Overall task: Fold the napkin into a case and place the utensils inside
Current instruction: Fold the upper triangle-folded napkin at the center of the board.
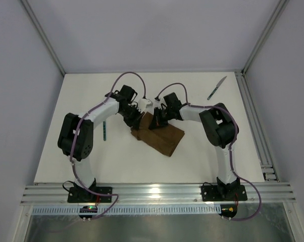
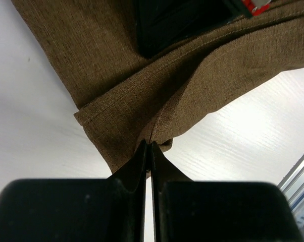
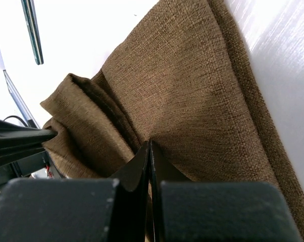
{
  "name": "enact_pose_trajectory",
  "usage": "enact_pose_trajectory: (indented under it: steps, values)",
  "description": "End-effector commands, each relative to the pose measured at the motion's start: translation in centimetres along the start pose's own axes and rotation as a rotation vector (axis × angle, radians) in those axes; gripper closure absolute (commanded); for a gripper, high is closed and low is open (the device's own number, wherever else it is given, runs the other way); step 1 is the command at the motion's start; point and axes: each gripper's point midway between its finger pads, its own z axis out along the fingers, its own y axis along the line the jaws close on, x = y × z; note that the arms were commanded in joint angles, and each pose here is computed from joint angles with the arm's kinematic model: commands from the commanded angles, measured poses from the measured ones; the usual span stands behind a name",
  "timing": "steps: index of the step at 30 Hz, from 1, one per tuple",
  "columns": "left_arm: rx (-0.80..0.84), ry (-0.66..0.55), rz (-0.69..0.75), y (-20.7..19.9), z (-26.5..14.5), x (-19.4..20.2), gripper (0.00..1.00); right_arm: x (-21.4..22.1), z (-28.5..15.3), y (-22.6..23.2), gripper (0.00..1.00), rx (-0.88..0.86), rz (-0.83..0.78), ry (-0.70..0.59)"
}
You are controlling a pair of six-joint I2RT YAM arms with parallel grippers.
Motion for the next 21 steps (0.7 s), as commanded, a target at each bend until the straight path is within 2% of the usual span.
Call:
enact_pose_trajectory:
  steps: [1,7,14,21]
  values:
    - [0.025,-0.062,-0.007,-0.2,-0.8,-2.6,1.00,0.6,0.9,-1.5,0.96,0.049,0.028,0.028]
    - [0.004,-0.034,-0.050,1.4,0.3,-3.4,1.00,0.9,0.6,-1.1,0.96,0.030,-0.009,0.043]
    - [0.015,0.043,-0.109,2.5,3.1,-1.8,1.00,-0.5,-1.0,0.3,0.96,0.036,-0.085,0.003]
    - [0.005,0.064,-0.118,2.6,3.3,-1.2,1.00,-2.4,-3.4,0.8,0.81,0.121,-0.114,-0.091]
